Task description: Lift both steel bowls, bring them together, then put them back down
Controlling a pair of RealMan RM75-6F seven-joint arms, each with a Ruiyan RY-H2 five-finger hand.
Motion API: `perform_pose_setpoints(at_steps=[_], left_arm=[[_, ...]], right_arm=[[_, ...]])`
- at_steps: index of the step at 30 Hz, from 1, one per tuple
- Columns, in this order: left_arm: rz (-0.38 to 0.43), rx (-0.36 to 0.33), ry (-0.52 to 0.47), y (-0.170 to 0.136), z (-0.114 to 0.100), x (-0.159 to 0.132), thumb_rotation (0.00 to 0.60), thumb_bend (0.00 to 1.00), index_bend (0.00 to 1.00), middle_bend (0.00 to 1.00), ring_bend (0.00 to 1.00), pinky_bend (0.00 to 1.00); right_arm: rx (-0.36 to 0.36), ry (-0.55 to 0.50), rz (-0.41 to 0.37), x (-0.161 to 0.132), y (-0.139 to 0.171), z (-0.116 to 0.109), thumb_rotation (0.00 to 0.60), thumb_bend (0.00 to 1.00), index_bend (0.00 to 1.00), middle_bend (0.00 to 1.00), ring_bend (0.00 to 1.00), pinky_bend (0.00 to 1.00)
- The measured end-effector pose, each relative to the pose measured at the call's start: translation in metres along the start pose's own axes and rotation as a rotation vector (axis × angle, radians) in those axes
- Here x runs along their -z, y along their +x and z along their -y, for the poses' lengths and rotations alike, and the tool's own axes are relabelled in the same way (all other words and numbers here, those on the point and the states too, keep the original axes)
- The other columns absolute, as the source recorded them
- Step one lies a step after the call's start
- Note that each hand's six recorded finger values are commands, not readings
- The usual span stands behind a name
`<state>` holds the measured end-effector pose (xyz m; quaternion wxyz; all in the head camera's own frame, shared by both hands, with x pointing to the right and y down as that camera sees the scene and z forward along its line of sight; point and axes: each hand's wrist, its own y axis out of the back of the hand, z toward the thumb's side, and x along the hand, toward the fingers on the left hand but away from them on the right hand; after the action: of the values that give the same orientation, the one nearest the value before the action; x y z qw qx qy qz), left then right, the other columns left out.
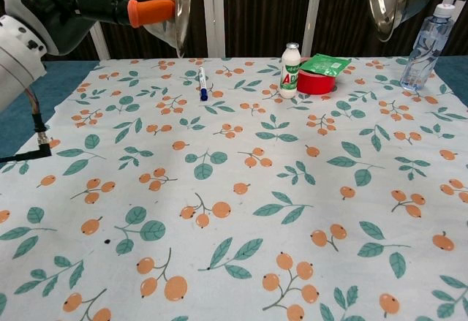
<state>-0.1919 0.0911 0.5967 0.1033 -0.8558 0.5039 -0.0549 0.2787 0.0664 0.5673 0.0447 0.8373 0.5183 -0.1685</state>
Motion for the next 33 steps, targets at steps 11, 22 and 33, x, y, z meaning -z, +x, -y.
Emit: perform_pose_setpoints(at_steps=[11, 22, 33], left_arm=[[0.095, -0.022, 0.038, 0.0, 0.026, -0.014, 0.6, 0.29, 0.44, 0.34, 0.32, 0.5], [0.118, -0.007, 0.082, 0.0, 0.047, -0.014, 0.6, 0.29, 0.44, 0.33, 0.32, 0.5], [0.18, -0.033, 0.139, 0.0, 0.053, -0.021, 0.6, 0.29, 0.44, 0.33, 0.32, 0.49]], right_arm=[[-0.029, 0.016, -0.024, 0.004, 0.004, 0.021, 0.6, 0.22, 0.57, 0.4, 0.5, 0.15], [-0.022, 0.029, -0.059, -0.003, 0.003, 0.043, 0.6, 0.22, 0.57, 0.4, 0.5, 0.15], [-0.031, 0.058, -0.084, -0.016, 0.01, 0.06, 0.6, 0.23, 0.57, 0.4, 0.51, 0.15]])
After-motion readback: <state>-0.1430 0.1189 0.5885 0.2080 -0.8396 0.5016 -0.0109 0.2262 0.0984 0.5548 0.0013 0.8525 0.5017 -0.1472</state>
